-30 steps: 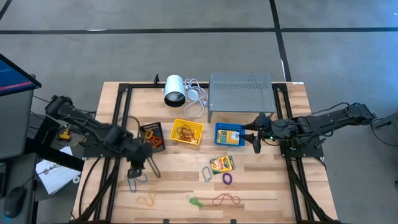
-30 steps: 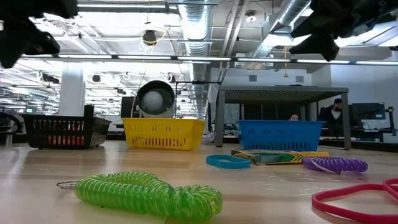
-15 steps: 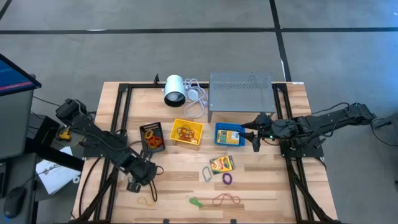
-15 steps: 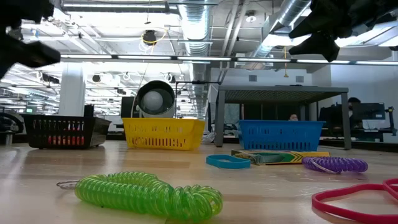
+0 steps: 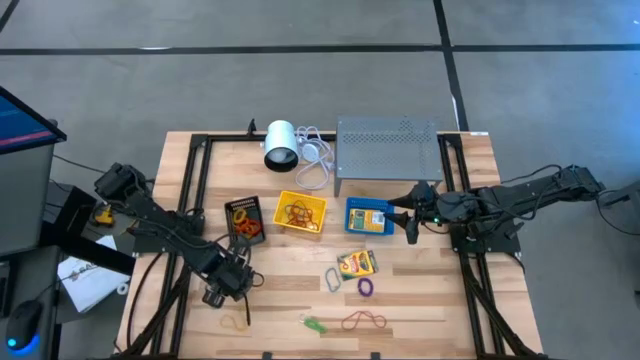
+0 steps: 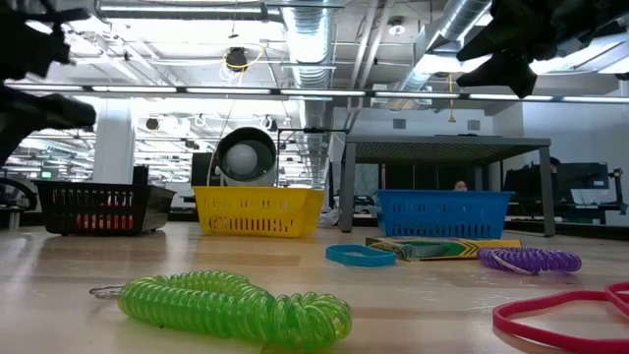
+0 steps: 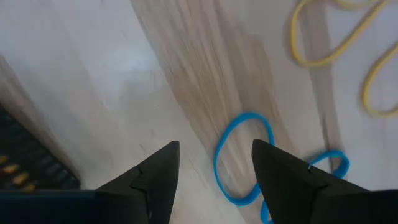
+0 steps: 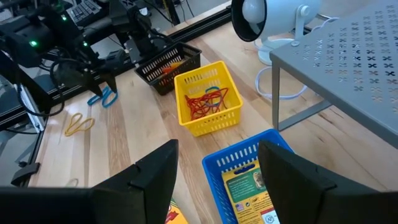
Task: Pick & Place Office Desk Supplies
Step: Put the blue rubber band into the yellow bin
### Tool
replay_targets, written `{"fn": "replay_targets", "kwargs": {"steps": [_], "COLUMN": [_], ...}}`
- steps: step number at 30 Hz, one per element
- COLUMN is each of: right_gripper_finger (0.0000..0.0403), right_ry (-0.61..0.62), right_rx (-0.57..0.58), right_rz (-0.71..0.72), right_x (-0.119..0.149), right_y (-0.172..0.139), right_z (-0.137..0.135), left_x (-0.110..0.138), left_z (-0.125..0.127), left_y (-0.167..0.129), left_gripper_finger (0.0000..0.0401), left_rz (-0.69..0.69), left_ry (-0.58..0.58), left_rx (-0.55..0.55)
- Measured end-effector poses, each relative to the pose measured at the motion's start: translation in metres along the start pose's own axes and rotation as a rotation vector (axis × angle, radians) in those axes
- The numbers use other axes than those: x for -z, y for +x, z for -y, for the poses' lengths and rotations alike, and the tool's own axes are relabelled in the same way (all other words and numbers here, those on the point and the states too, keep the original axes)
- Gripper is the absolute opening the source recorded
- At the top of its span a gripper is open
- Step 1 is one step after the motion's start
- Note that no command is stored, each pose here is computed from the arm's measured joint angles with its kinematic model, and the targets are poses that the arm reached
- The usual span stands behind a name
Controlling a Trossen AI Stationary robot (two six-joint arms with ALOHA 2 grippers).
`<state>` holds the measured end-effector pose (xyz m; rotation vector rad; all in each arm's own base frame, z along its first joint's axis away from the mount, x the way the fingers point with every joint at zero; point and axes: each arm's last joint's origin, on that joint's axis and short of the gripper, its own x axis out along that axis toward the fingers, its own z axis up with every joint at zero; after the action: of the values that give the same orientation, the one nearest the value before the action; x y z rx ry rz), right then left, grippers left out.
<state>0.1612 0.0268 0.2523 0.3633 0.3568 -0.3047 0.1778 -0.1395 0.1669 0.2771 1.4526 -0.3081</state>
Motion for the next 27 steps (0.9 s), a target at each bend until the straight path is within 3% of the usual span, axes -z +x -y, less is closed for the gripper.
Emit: {"fn": "replay_targets", "kwargs": {"steps": [19, 27], "right_gripper_finger": [0.0217, 0.0217], "right_ry": [0.0, 0.0], "right_rx": [-0.001, -0.003], "right_rz": [-0.001, -0.001], "right_x": [0.0, 0.0], "right_y": [0.0, 0.0], "right_z": [0.0, 0.0], "left_x": [0.01, 0.016], "left_z": [0.002, 0.0], "left_y": [0.021, 0.026], "left_gripper_finger": [0.0188, 0.0181], "left_rz": [0.032, 0.011], "left_ry": [0.009, 0.009], "left_rx": [0.046, 0.013]}}
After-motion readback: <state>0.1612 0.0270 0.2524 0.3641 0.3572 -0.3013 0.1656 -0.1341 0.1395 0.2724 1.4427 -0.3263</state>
